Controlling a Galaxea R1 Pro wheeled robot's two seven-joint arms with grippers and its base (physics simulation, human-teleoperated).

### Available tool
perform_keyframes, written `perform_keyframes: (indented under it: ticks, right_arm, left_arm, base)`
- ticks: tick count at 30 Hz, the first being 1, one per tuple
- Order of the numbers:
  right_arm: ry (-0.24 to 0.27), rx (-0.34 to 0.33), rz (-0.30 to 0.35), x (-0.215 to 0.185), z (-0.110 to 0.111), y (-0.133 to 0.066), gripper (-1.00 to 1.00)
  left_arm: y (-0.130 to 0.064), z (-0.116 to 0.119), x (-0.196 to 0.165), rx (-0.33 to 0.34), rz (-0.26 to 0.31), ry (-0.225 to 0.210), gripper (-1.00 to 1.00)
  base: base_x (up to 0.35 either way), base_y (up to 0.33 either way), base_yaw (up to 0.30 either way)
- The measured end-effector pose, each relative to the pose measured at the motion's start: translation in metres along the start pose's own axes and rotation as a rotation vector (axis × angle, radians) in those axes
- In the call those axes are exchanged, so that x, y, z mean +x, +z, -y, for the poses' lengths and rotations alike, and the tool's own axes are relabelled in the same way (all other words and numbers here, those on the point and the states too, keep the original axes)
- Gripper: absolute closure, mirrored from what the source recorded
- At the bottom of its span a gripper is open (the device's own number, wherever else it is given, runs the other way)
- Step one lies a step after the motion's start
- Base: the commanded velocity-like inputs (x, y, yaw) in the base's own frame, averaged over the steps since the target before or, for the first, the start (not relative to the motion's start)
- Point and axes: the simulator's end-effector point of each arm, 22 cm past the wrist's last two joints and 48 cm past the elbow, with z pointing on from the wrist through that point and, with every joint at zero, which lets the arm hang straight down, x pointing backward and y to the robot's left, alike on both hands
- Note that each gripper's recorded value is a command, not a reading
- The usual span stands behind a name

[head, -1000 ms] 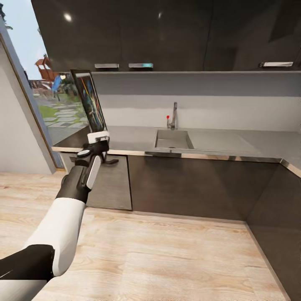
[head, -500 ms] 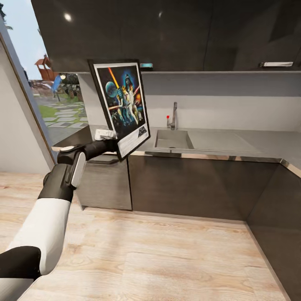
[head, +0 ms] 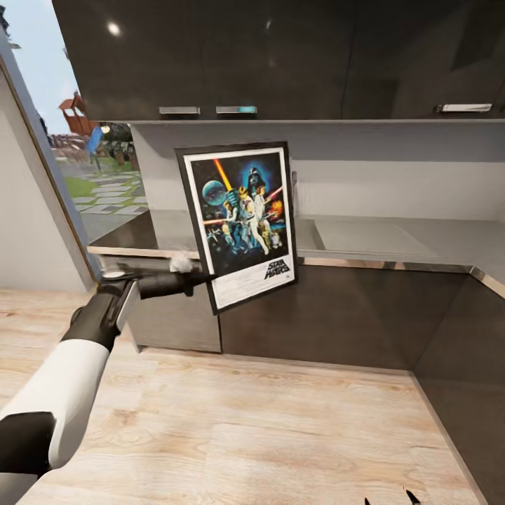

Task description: Pick up the poster from the kitchen countertop and hang it on one of the wall nails in the kitchen.

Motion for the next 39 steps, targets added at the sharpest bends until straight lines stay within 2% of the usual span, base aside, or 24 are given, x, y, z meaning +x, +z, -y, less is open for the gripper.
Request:
perform_keyframes:
  ticks: [2, 4, 7, 9, 11, 13, 15, 16, 18, 19, 20, 23, 26, 29, 39]
  right_arm:
    - [-0.002, -0.044, -0.002, -0.009, -0.006, 0.004, -1.0]
    - [-0.003, -0.12, -0.017, -0.026, -0.015, 0.011, -1.0]
    - [-0.007, -0.182, -0.022, -0.048, -0.018, 0.017, -1.0]
    - [-0.015, -0.305, -0.042, -0.081, -0.024, 0.024, -1.0]
    - [-0.03, -0.376, -0.047, -0.098, -0.026, 0.026, -1.0]
    - [-0.044, -0.426, -0.046, -0.11, -0.026, 0.027, -1.0]
    - [-0.064, -0.53, -0.041, -0.131, -0.023, 0.024, -1.0]
    - [-0.064, -0.556, -0.038, -0.137, -0.022, 0.023, -1.0]
    - [-0.041, -0.632, -0.015, -0.156, -0.016, 0.017, -1.0]
    - [-0.004, -0.702, 0.013, -0.177, -0.009, 0.009, -1.0]
    - [0.008, -0.725, 0.021, -0.184, -0.005, 0.006, -1.0]
    - [0.073, -0.83, 0.014, -0.217, 0.023, -0.012, -1.0]
    - [0.098, -0.855, 0.004, -0.229, 0.033, -0.016, -1.0]
    - [0.12, -0.917, 0.011, -0.249, 0.036, -0.025, -1.0]
    - [0.124, -0.958, 0.012, -0.256, 0.031, -0.03, -1.0]
  left_arm:
    - [0.001, 0.003, 0.014, 0.033, -0.018, 0.002, 1.0]
    - [0.001, 0.016, 0.038, 0.118, -0.047, -0.004, 1.0]
    - [-0.002, 0.028, 0.052, 0.19, -0.059, -0.009, 1.0]
    - [-0.011, 0.041, 0.068, 0.274, -0.072, -0.018, 1.0]
    - [-0.016, 0.049, 0.074, 0.32, -0.077, -0.027, 1.0]
    - [-0.017, 0.049, 0.077, 0.327, -0.079, -0.032, 1.0]
    - [-0.018, 0.047, 0.086, 0.326, -0.083, -0.04, 1.0]
    - [-0.019, 0.047, 0.088, 0.326, -0.083, -0.042, 1.0]
    - [-0.019, 0.047, 0.094, 0.326, -0.085, -0.048, 1.0]
    - [-0.019, 0.046, 0.099, 0.327, -0.089, -0.062, 1.0]
    - [-0.019, 0.046, 0.101, 0.327, -0.09, -0.067, 1.0]
    - [-0.018, 0.048, 0.113, 0.332, -0.106, -0.095, 1.0]
    - [-0.017, 0.05, 0.122, 0.34, -0.123, -0.095, 1.0]
    - [-0.016, 0.056, 0.144, 0.361, -0.167, -0.081, 1.0]
    - [-0.014, 0.066, 0.17, 0.394, -0.242, -0.078, 1.0]
  base:
    - [0.0, 0.0, 0.0]
    - [0.0, 0.0, 0.0]
    - [0.0, 0.0, 0.0]
    - [0.0, 0.0, 0.0]
    - [0.0, 0.0, 0.0]
    - [0.0, 0.0, 0.0]
    - [0.0, 0.0, 0.0]
    - [0.0, 0.0, 0.0]
    - [0.0, 0.0, 0.0]
    - [0.0, 0.0, 0.0]
    - [0.0, 0.0, 0.0]
    - [0.0, 0.0, 0.0]
    - [0.0, 0.0, 0.0]
    - [0.0, 0.0, 0.0]
    - [0.0, 0.0, 0.0]
